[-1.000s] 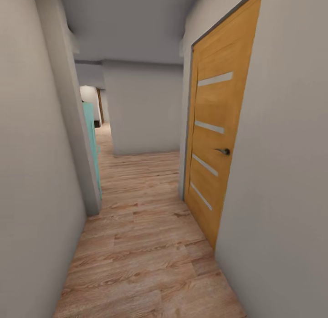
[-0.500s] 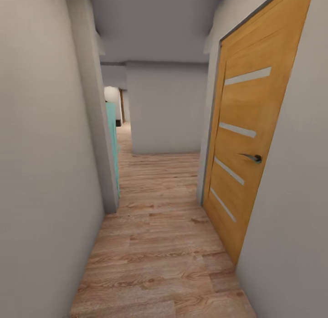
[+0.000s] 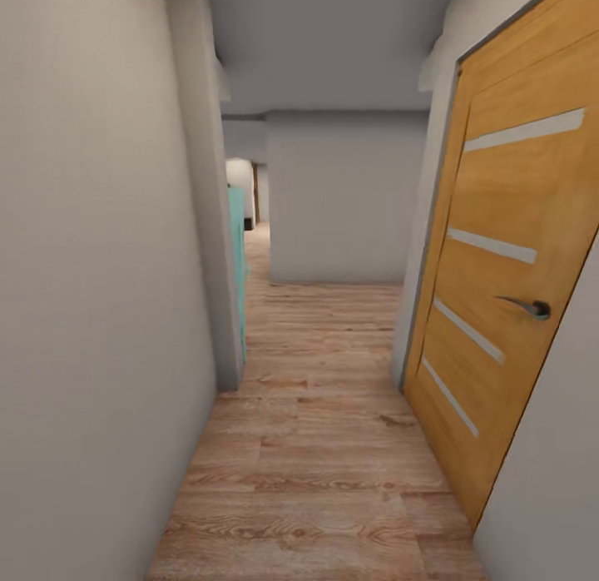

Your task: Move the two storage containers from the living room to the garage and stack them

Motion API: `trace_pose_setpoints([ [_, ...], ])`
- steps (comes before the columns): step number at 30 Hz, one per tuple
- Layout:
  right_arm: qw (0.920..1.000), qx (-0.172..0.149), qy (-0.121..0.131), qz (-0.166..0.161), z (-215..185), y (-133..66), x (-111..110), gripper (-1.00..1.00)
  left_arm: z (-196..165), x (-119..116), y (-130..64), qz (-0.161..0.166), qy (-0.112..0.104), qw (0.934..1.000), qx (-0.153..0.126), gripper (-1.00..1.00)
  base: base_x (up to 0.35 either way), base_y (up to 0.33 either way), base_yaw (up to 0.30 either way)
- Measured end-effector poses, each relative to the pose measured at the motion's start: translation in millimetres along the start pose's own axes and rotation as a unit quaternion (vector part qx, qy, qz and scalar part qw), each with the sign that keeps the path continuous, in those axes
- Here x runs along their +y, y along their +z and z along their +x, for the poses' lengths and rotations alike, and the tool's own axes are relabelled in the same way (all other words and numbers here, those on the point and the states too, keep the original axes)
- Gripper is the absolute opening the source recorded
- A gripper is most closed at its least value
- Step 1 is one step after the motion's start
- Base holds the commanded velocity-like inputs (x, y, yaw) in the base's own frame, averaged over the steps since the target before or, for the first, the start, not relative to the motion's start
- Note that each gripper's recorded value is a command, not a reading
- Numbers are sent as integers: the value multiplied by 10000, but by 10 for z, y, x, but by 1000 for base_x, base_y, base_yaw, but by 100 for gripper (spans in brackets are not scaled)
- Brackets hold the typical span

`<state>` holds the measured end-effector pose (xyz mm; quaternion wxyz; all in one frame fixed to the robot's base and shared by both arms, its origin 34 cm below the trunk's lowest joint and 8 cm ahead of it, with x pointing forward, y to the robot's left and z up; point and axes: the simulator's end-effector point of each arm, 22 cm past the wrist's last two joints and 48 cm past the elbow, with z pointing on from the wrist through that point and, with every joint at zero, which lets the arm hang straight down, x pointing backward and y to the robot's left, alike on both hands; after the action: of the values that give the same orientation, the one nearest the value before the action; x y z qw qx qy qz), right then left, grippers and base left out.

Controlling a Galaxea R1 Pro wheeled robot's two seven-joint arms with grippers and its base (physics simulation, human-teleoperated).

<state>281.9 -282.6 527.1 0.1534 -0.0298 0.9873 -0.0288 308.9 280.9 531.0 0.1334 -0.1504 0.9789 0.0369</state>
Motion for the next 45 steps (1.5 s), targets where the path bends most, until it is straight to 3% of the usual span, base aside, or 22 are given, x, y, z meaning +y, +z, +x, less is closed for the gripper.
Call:
trace_pose_setpoints([
  [25, 10000, 0, 3, -12, 0, 0, 13, 100, 11, 5, 0, -2, 26, 10000, 29, 100, 321, -3, 3],
  [45, 10000, 15, -3, -11, 7, 0, 8, 100, 3, 25, 2, -15, 6, 10000, 28, 100, 291, -161, 0],
])
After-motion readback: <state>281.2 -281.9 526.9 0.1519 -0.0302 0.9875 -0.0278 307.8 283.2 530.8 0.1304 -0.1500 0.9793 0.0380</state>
